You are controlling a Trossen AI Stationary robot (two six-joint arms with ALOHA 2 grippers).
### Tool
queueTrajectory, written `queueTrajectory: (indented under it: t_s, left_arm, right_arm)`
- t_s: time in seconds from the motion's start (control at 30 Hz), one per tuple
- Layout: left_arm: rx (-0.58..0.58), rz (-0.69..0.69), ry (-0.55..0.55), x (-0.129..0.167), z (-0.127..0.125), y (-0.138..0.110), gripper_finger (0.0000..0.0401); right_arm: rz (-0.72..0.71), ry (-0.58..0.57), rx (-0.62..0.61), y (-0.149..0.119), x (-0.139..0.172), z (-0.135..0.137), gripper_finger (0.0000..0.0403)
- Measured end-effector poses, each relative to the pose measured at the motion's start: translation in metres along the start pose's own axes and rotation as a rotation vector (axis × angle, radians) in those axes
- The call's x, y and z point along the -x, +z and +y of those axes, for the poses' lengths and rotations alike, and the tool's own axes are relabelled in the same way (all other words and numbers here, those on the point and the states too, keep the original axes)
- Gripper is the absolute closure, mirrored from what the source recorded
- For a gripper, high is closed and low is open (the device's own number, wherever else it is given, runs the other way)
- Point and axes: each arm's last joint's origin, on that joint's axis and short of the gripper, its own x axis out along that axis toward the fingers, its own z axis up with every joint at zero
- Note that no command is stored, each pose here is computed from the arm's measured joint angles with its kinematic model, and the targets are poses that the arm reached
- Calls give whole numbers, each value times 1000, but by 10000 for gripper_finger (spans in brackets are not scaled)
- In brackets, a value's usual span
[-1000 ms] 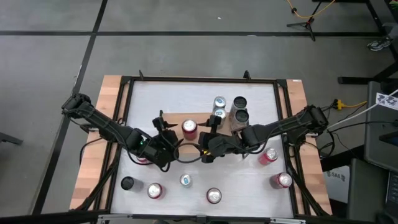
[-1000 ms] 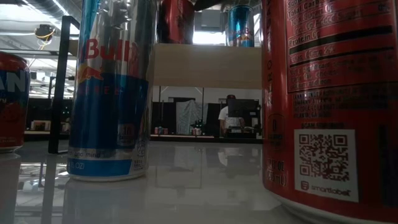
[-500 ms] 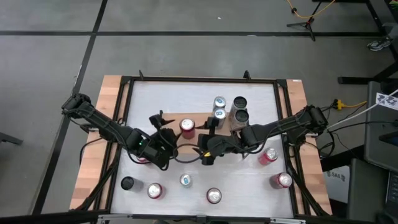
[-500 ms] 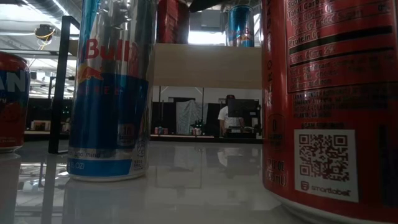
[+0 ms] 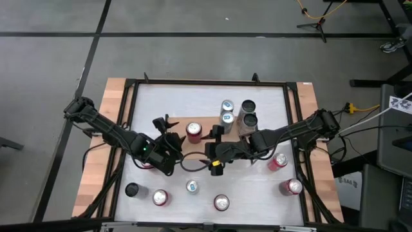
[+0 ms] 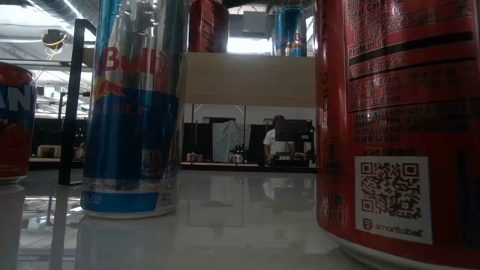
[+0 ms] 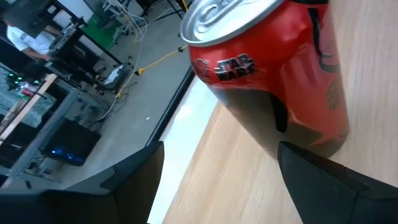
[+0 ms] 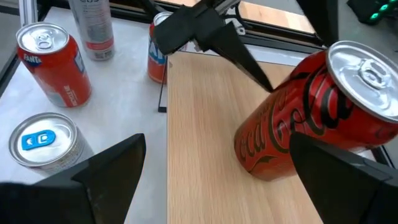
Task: Place canned beverage on shelf
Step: Put the top red-black soda can on the shelf
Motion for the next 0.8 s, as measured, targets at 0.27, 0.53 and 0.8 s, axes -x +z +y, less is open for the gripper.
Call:
queueTrajectory:
  t_s: [0.27, 0.53, 0.8]
  left_arm:
    - [29, 14, -95, 8, -7, -1, 94]
    - [156, 28, -118, 9, -8, -2, 94]
    - [197, 42, -93, 2, -4, -1, 94]
  right_arm:
    - [-37, -49, -14, 6, 15, -7, 17]
    - [-30, -145, 12, 5, 12, -10, 17]
    - [5, -172, 29, 0, 4, -8, 17]
